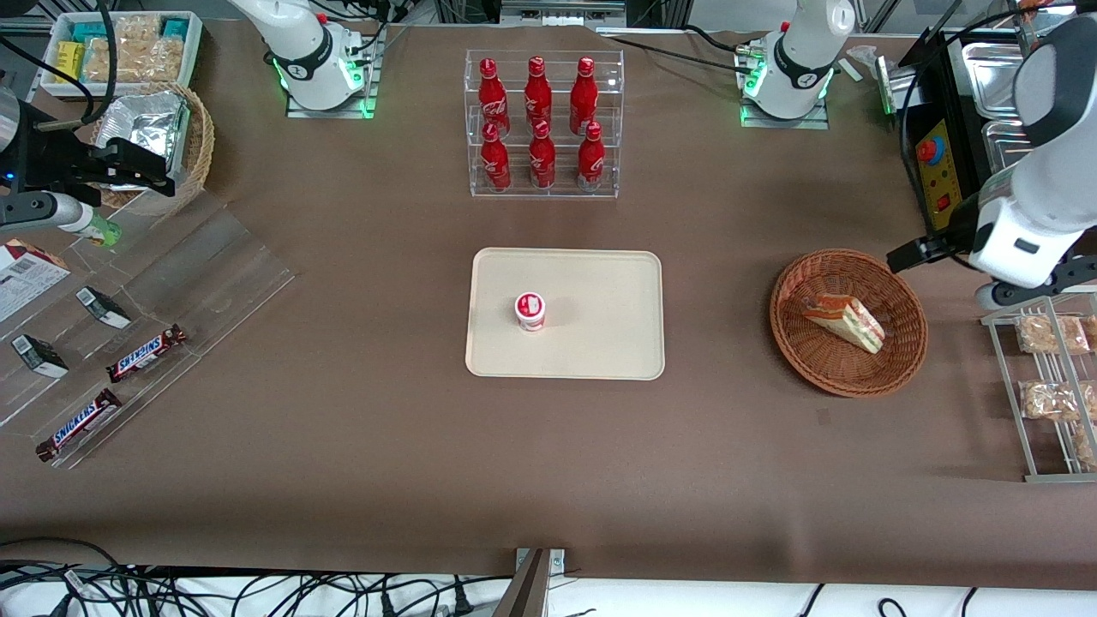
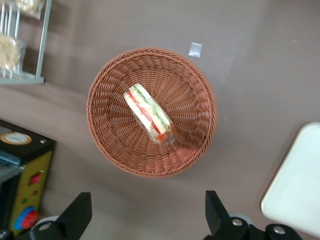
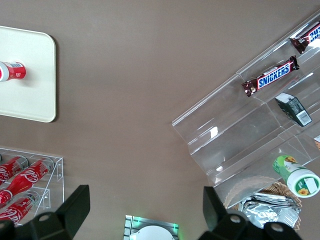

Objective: Place sandwich from basket to tray
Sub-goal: 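Lower the open left gripper over the wrapped sandwich in the basket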

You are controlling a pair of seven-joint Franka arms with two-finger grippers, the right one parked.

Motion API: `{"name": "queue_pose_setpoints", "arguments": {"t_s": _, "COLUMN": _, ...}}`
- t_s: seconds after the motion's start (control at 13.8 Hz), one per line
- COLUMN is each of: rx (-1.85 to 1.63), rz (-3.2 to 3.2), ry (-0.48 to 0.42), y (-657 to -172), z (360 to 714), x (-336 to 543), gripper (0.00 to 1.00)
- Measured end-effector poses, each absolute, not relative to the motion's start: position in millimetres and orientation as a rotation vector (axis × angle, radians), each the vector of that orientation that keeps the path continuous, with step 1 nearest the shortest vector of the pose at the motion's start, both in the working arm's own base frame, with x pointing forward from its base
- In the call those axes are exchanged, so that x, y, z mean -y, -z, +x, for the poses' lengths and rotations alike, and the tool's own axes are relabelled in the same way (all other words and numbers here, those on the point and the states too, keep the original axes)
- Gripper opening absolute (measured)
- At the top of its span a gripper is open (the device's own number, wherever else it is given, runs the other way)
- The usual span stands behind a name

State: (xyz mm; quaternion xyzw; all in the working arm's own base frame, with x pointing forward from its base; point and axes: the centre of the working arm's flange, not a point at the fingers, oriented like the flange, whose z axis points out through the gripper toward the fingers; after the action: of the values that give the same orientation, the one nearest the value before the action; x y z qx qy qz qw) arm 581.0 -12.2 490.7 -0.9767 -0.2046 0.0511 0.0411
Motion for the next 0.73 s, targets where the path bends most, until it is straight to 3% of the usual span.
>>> {"name": "queue_pose_setpoints", "arguments": {"t_s": 0.73, "rx": 1.138, "rz": -2.759, "ry": 0.100, "y": -355, "z": 562, "x": 10, "gripper": 1.00}}
